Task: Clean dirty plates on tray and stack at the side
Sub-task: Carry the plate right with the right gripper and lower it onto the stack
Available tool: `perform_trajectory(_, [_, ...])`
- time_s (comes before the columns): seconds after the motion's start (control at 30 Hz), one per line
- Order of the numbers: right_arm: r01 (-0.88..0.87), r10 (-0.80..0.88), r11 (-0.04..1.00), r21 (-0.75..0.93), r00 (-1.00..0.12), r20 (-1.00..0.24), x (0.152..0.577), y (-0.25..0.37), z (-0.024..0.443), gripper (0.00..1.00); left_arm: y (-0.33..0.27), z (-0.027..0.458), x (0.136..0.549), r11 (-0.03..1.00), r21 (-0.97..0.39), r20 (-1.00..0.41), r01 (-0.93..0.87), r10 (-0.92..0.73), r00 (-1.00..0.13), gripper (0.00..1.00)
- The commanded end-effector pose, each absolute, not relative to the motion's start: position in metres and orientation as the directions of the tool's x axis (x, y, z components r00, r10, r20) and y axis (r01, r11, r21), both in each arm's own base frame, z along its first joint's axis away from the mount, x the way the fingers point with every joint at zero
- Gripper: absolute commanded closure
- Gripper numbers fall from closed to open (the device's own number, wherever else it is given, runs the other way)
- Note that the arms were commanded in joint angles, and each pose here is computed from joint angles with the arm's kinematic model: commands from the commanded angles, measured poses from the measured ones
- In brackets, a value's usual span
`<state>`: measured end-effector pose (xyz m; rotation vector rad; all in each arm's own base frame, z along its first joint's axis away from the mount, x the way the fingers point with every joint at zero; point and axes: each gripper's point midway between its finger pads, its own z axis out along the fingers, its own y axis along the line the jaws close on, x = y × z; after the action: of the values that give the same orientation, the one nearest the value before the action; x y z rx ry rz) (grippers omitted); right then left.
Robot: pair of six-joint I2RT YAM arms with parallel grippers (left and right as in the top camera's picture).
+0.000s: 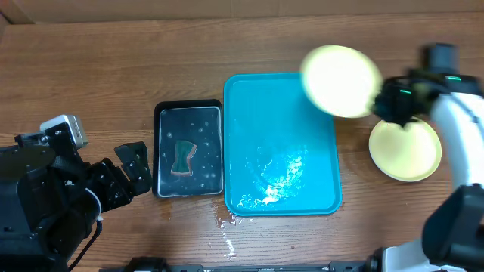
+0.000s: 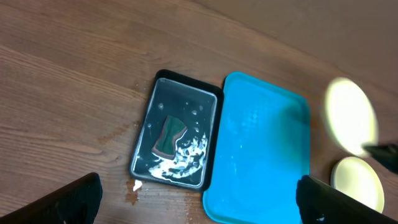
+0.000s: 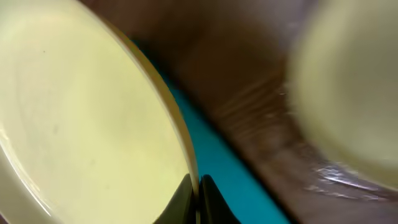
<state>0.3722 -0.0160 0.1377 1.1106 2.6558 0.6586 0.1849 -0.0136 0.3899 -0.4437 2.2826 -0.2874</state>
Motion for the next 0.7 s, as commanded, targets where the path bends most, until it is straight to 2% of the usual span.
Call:
perform_trajectory(0.0, [0.752, 0.822, 0.550, 0.365, -0.565, -0.073, 0.344, -0.092, 0.146, 0.96, -0.014, 0.393, 0.185, 0.917, -0.336, -0.668, -0.214, -0.393, -0.632, 0.00])
perform_trajectory(0.1, [0.858, 0.890, 0.453, 0.243, -0.449, -0.077, 0.308, -0.141, 0.123, 0.96, -0.014, 0.393, 0.185, 0.917, -0.336, -0.668, -0.214, -0.393, -0.632, 0.00])
perform_trajectory(0.17, [0.887, 0.913, 0.405, 0.222, -0.406, -0.046, 0.292, -0.151, 0.110, 0.96, -0.014, 0.393, 0.185, 0.917, -0.336, -0.668, -0.214, -0.393, -0.632, 0.00])
perform_trajectory(0.37, [0.921, 0.935, 0.345, 0.178, -0.354, 0.019, 0.262, -0.153, 0.076, 0.96, -0.014, 0.393, 0.185, 0.917, -0.336, -0.668, -0.215, -0.393, -0.633, 0.00])
perform_trajectory(0.4, [0.921, 0.934, 0.348, 0.176, -0.357, 0.023, 0.261, -0.152, 0.074, 0.90, -0.014, 0.393, 0.185, 0.917, -0.336, -0.668, -0.215, -0.393, -0.633, 0.00])
perform_trajectory(0.43, [0.916, 0.929, 0.357, 0.182, -0.368, 0.026, 0.262, -0.150, 0.074, 0.67, -0.014, 0.393, 0.185, 0.917, -0.336, -0.668, -0.215, -0.393, -0.633, 0.00])
perform_trajectory(0.47, [0.898, 0.914, 0.392, 0.202, -0.405, 0.027, 0.266, -0.146, 0.076, 0.60, -0.014, 0.393, 0.185, 0.917, -0.336, -0.668, -0.214, -0.393, -0.632, 0.00])
perform_trajectory(0.53, [0.850, 0.877, 0.465, 0.248, -0.480, 0.002, 0.275, -0.133, 0.093, 0.55, -0.014, 0.393, 0.185, 0.917, -0.336, -0.668, -0.214, -0.393, -0.632, 0.00])
perform_trajectory(0.6, [0.796, 0.842, 0.526, 0.299, -0.537, -0.051, 0.284, -0.118, 0.117, 0.53, -0.014, 0.393, 0.185, 0.917, -0.336, -0.668, -0.214, -0.393, -0.632, 0.00])
perform_trajectory(0.67, [0.643, 0.751, 0.630, 0.435, -0.648, -0.129, 0.297, -0.076, 0.164, 0.45, -0.014, 0.393, 0.185, 0.917, -0.336, -0.668, -0.214, -0.393, -0.632, 0.00])
